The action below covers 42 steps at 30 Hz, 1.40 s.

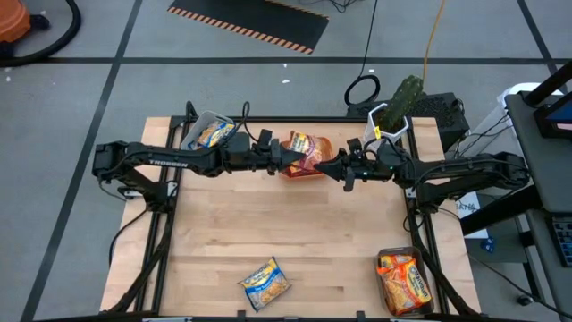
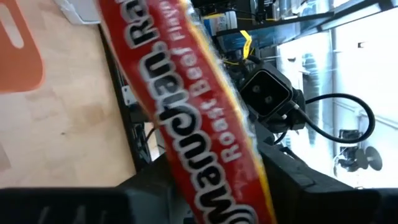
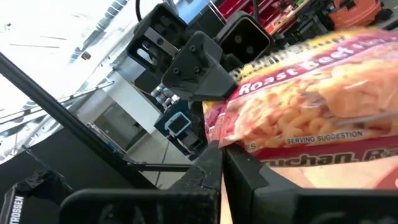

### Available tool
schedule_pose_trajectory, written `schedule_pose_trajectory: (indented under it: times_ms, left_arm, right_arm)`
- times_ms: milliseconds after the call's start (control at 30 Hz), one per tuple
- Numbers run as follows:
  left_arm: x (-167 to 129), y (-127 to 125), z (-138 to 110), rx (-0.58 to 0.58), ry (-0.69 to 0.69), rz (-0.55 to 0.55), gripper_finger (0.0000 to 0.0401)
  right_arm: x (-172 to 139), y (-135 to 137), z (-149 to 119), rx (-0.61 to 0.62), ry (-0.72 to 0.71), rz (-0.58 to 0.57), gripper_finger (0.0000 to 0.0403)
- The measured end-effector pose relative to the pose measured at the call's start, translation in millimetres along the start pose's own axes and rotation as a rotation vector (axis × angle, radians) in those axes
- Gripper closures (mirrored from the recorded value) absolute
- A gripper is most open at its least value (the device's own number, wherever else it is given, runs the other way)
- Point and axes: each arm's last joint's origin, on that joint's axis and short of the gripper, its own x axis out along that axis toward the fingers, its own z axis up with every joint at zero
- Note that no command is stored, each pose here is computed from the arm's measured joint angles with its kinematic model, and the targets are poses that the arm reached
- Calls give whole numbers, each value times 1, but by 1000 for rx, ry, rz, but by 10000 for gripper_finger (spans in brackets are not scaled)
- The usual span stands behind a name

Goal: Sort Maruchan noodles
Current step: Put the red noodle pack into the orange bin

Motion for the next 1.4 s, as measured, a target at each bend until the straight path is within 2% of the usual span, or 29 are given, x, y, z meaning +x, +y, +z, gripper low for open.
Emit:
schedule_pose_trajectory:
  times_ms: [167,333,500,667,767,867,1033,1133,1400]
  left_arm:
    - [0,0,1,37,-3,0,267]
    - [0,0,2,75,-10,2,269]
    - [0,0,2,168,-10,3,269]
    - [0,0,2,293,-9,3,270]
    - [0,0,2,345,-9,3,270]
    - [0,-2,3,378,-18,-21,270]
    - [-1,-12,5,458,-65,-117,270]
    - [-1,-14,8,507,-83,-136,270]
    - [-1,-14,5,509,-53,-150,270]
  right_arm:
    - [0,0,0,-10,4,1,398]
    - [0,0,0,54,8,6,362]
    - [0,1,0,237,9,10,300]
    - [-1,1,-3,472,82,33,239]
    - [-1,1,-5,588,142,34,211]
    - [-1,1,-5,659,141,34,190]
    - [-1,-2,-5,684,170,25,164]
    - [-2,-7,-5,693,180,-7,154]
    - [-7,-6,6,700,128,17,141]
